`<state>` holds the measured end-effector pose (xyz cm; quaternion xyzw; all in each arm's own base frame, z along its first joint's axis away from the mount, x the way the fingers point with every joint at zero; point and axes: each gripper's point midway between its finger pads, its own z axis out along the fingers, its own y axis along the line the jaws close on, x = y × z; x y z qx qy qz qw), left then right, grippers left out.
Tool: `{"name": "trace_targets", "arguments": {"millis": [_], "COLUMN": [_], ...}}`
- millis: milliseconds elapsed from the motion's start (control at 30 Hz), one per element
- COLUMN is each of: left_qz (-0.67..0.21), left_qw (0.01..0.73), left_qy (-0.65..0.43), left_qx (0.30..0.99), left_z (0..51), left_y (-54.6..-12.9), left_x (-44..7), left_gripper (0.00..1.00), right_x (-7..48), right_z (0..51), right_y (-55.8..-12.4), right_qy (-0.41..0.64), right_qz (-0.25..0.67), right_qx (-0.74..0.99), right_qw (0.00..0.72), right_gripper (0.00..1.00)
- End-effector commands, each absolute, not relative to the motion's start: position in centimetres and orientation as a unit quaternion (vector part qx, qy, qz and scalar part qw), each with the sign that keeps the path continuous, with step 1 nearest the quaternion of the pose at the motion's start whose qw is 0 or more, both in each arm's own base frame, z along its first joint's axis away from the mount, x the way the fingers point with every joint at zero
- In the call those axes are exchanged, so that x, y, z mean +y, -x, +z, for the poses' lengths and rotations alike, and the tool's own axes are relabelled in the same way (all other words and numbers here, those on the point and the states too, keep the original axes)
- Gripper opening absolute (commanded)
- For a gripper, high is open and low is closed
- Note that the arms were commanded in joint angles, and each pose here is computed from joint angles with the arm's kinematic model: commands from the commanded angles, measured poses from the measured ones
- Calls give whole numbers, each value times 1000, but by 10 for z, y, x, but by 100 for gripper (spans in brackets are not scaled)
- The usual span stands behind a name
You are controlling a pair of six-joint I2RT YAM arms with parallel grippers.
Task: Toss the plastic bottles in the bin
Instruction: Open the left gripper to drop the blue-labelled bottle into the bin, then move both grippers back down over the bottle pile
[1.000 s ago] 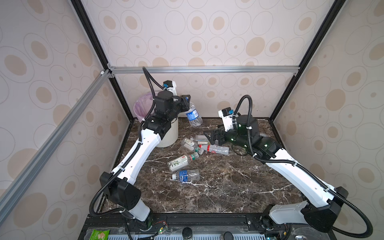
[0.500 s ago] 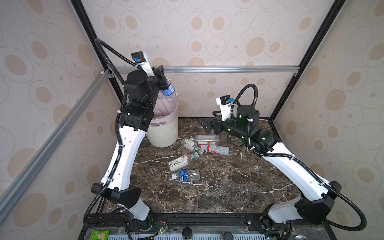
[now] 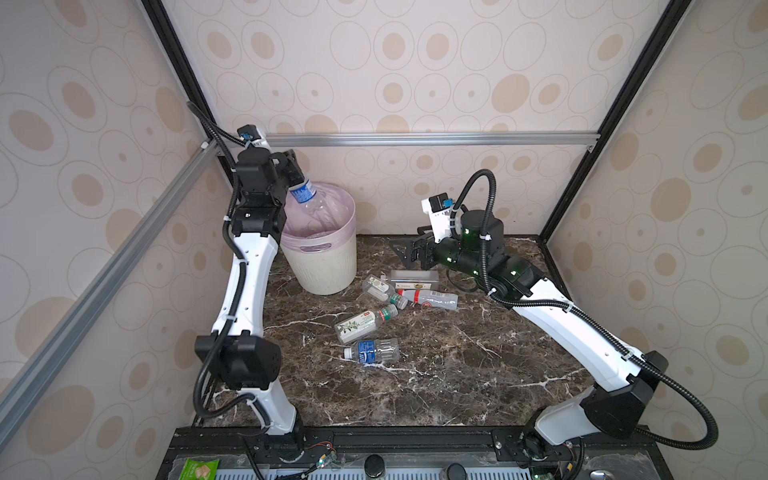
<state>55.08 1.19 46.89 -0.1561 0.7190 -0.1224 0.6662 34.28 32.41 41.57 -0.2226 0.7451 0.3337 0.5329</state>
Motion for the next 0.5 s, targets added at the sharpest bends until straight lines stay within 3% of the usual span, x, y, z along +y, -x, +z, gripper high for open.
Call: {"name": "trace_targets", "arguments": {"millis": [0, 33, 67, 233, 467], "left_qz": [-226, -235, -240, -257, -277], "left_qw": [648, 655, 662, 671, 664], "left_qy": [125, 119, 112, 88, 74], "left_qx": [717, 708, 701, 690, 691], "left_z": [494, 504, 513, 536, 530], "left_y": [-528, -520, -512, -487, -473], "left_x": [-28, -33, -39, -65, -94], "left_gripper": [91, 98, 99, 99, 99], "right_x": [319, 319, 320, 321, 310], "right_z": [426, 426, 426, 422, 415], "right_y": [-334, -334, -334, -336, -338], "right_qy": [221, 220, 221, 218, 210], "right_qz": [338, 337, 338, 338, 312], "right_qx": [736, 736, 736, 739, 752], "right_qw": [544, 544, 544, 541, 541], "right_gripper": [100, 100, 100, 100, 100]}}
